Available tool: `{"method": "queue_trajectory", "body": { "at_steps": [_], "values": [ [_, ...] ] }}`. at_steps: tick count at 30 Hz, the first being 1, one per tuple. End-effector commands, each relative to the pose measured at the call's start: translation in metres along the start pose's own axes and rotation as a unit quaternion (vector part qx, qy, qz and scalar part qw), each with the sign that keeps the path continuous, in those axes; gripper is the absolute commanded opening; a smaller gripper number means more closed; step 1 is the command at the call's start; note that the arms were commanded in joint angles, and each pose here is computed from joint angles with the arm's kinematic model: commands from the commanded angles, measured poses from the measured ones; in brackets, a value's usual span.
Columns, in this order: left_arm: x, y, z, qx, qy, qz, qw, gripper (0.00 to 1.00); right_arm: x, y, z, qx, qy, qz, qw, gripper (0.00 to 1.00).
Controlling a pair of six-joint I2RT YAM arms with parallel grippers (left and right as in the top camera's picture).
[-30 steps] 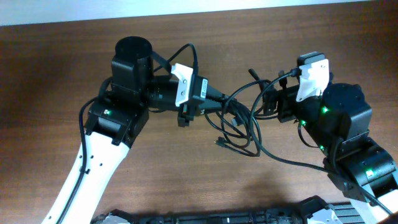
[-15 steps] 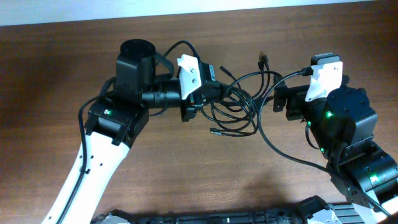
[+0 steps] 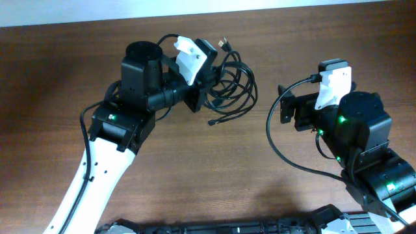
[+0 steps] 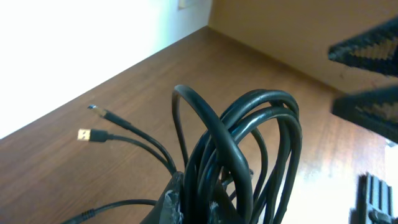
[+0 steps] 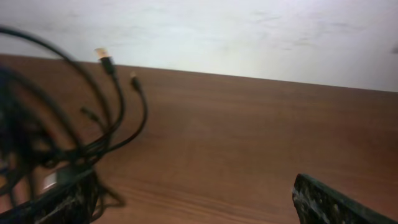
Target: Untangle cables
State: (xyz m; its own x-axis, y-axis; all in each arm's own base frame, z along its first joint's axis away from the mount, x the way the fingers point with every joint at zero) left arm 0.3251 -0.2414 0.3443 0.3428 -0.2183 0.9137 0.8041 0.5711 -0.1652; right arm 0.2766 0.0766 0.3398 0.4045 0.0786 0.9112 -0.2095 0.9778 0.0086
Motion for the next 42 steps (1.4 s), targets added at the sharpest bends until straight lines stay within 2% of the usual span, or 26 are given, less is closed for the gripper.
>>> {"method": "queue_trajectory", "body": {
  "at_steps": [1,8,13,23,28,33,34,35,37,38,42],
  "values": [
    [0.011,0.001,0.007,0.021,-0.015,0.019,0.999,0.0,0.002,0.02,0.005,0.064,-0.004,0.021,0.998,0.99],
    [0.017,-0.003,0.007,0.008,-0.028,0.054,0.998,0.0,0.002,0.032,0.007,0.1,-0.004,0.021,0.995,0.99],
    [0.025,-0.016,0.005,-0.023,-0.043,0.041,0.998,0.0,0.003,0.052,0.012,0.164,-0.007,0.022,0.986,0.99],
    [0.028,-0.046,-0.003,-0.057,-0.044,0.022,0.997,0.0,0.009,0.064,0.018,0.203,-0.02,0.024,0.979,0.99],
    [0.027,-0.059,-0.006,-0.074,-0.042,-0.006,0.996,0.0,0.009,0.064,0.017,0.201,-0.019,0.023,0.979,0.99],
    [0.025,-0.088,-0.002,-0.149,-0.048,-0.079,0.984,0.0,0.009,0.063,0.017,0.201,-0.021,0.031,0.979,0.99],
    [0.025,-0.091,-0.001,-0.16,-0.05,-0.088,0.982,0.0,0.009,0.064,0.017,0.201,-0.021,0.031,0.979,0.97],
    [0.025,-0.096,0.001,-0.175,-0.053,-0.1,0.978,0.0,0.009,0.063,0.017,0.201,-0.02,0.031,0.979,0.9],
    [0.029,-0.108,0.006,-0.212,-0.068,-0.122,0.967,0.0,0.009,0.064,0.017,0.201,-0.021,0.033,0.979,0.7],
    [0.03,-0.111,0.008,-0.22,-0.073,-0.128,0.964,0.0,0.009,0.064,0.017,0.201,-0.021,0.033,0.979,0.65],
    [0.036,-0.126,0.017,-0.267,-0.098,-0.159,0.946,0.0,0.009,0.064,0.017,0.202,-0.02,0.032,0.979,0.63]
  ]
}}
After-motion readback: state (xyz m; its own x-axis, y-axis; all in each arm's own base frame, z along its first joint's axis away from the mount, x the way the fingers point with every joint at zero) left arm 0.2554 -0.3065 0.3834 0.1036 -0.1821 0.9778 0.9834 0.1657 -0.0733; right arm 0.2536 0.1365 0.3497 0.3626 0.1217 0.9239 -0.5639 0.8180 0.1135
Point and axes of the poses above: each gripper's point midway between its finger pads, its own z axis back along the fingers, its own y axis along the line the jaws close on, x = y × z, the point moved 1 cm from there along z, back along the fingers, and after that the axes turned 2 degrees about z, right-handed, at the moved point
